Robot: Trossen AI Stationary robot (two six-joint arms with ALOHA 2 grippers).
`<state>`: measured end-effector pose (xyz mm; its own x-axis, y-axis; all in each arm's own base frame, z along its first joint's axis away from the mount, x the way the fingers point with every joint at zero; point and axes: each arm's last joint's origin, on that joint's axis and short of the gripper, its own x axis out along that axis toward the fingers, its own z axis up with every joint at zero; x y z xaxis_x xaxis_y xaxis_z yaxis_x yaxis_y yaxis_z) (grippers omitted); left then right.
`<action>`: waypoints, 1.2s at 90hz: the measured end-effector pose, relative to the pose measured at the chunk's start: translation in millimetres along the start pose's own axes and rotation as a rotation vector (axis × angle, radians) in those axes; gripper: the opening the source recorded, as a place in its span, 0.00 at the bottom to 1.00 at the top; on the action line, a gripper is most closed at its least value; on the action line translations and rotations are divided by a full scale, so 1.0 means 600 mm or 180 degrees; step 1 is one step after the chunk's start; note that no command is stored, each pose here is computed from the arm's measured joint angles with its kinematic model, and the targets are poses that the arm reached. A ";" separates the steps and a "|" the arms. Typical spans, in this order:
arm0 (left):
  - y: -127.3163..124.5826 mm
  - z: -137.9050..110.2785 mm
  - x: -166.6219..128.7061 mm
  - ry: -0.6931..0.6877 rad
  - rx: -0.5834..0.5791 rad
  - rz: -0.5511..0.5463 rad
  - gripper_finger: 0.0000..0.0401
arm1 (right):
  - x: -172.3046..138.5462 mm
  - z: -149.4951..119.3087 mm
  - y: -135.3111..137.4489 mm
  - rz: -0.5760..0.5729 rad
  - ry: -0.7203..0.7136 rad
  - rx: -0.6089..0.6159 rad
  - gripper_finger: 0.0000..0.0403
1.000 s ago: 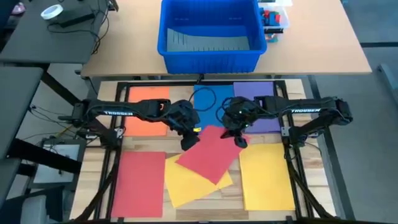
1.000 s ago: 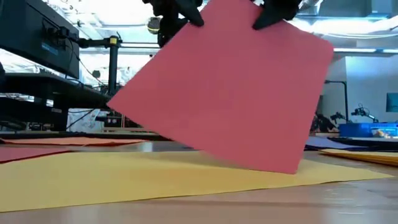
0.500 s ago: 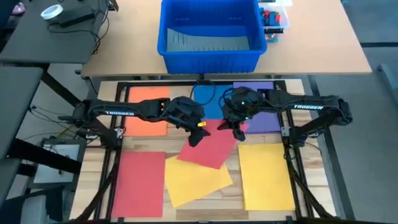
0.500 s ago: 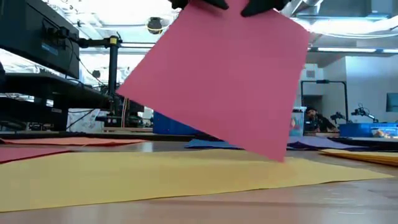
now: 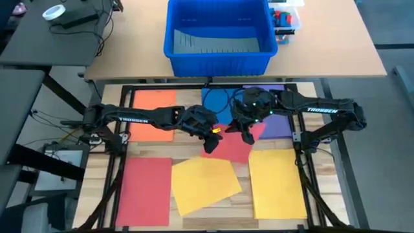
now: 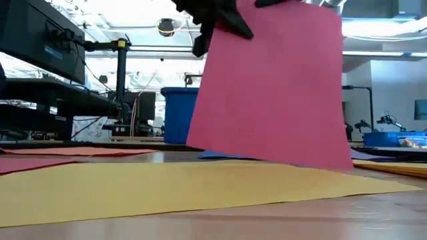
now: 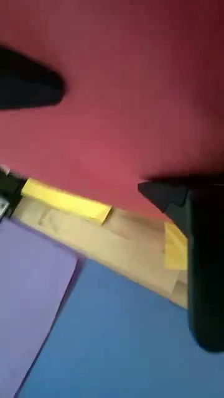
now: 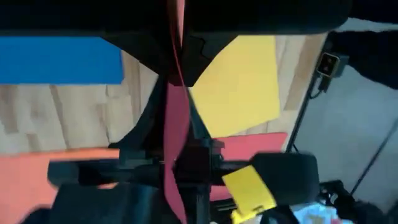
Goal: Organize paper
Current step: Stack the red paper on top of the other red paper
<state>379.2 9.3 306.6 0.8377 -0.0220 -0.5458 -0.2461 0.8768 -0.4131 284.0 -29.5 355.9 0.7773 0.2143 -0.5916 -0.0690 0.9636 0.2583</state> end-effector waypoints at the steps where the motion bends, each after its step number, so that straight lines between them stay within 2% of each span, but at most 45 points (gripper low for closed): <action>1: 0.000 0.000 0.000 -0.0005 0.0000 0.0026 0.00 | 0.000 0.000 -0.001 -0.0004 0.0008 0.0038 0.00; 11: 0.002 -0.002 -0.002 -0.0009 -0.0006 0.0161 0.00 | -0.004 -0.005 -0.012 -0.0016 0.0090 0.0476 0.03; 20: 0.004 -0.005 -0.004 0.0048 -0.0044 0.0199 0.00 | -0.010 -0.009 -0.021 0.0248 0.0199 0.0780 0.12; 38: -0.003 -0.011 -0.027 0.0250 -0.0177 0.0279 0.00 | -0.028 -0.010 -0.031 0.0611 0.0220 0.0900 0.35; 50: -0.032 0.010 -0.074 0.0140 -0.0214 0.0237 0.00 | -0.063 -0.012 -0.038 0.0515 0.0089 0.0840 0.45; 58: -0.044 0.025 -0.111 0.0199 -0.0409 0.0267 0.00 | -0.093 -0.014 -0.045 0.0398 -0.0058 0.0807 0.48; 64: -0.052 0.023 -0.137 0.0398 -0.0634 0.0366 0.00 | -0.116 -0.016 -0.050 0.0314 -0.0157 0.0837 0.49; 73: -0.068 0.004 -0.175 0.0840 -0.0882 0.0534 0.00 | -0.142 -0.020 -0.056 0.0192 -0.0276 0.0871 0.49; 87: -0.088 -0.051 -0.221 0.1490 -0.1270 0.0847 0.00 | -0.155 -0.026 -0.057 0.0128 -0.0287 0.0781 0.48; 102: -0.123 -0.100 -0.268 0.1552 -0.1726 0.0751 0.00 | -0.140 -0.035 -0.062 0.0146 -0.0220 0.0783 0.47; 108: -0.128 -0.124 -0.289 0.1501 -0.1948 0.0863 0.00 | -0.130 -0.044 -0.066 0.0141 -0.0160 0.0823 0.47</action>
<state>216.7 -89.9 378.6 0.4513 -0.1660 -0.8768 -0.7475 0.4663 -0.4730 209.3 -80.1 371.7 0.8075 0.2408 -0.5384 0.0535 0.8792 0.4734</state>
